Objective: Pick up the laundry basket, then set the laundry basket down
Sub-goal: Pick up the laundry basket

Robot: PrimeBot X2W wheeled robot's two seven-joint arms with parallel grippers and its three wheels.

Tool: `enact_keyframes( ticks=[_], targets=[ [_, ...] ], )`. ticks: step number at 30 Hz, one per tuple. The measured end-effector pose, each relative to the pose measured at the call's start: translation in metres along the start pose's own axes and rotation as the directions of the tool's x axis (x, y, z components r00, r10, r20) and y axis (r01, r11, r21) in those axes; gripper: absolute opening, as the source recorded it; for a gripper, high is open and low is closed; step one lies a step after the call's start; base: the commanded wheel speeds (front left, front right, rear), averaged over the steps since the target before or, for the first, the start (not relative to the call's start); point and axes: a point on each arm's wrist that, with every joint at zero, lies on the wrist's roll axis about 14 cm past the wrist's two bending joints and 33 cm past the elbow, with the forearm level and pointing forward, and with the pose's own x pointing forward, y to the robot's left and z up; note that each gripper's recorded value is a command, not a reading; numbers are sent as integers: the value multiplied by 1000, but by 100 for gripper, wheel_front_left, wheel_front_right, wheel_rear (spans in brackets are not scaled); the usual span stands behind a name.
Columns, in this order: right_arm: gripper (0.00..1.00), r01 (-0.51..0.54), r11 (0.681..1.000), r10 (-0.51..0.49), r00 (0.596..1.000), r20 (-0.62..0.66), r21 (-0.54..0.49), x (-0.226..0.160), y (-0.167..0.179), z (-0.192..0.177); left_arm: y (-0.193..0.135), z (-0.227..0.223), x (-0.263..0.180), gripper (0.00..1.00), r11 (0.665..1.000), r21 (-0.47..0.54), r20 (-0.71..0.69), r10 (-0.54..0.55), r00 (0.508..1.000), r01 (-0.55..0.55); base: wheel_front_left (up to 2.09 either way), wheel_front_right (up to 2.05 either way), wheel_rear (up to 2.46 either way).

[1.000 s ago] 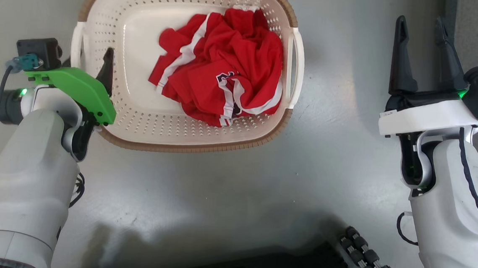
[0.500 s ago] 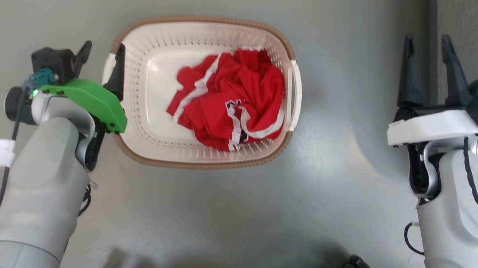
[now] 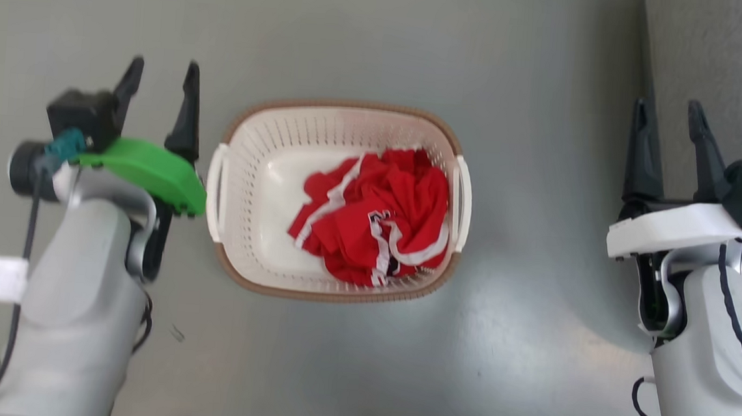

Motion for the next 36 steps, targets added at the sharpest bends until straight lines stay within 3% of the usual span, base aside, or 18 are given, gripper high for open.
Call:
enact_keyframes(
  ticks=[15,36],
  targets=[
    [100,-39,999,40,993,107,-4,-44,11,50,-17,68,-73,100,996,79,181,25,983,-40,0,0,0],
    [100,-34,999,33,989,144,6,-107,9,61,-36,81,-153,100,992,98,263,47,964,-75,0,0,0]
  ],
)
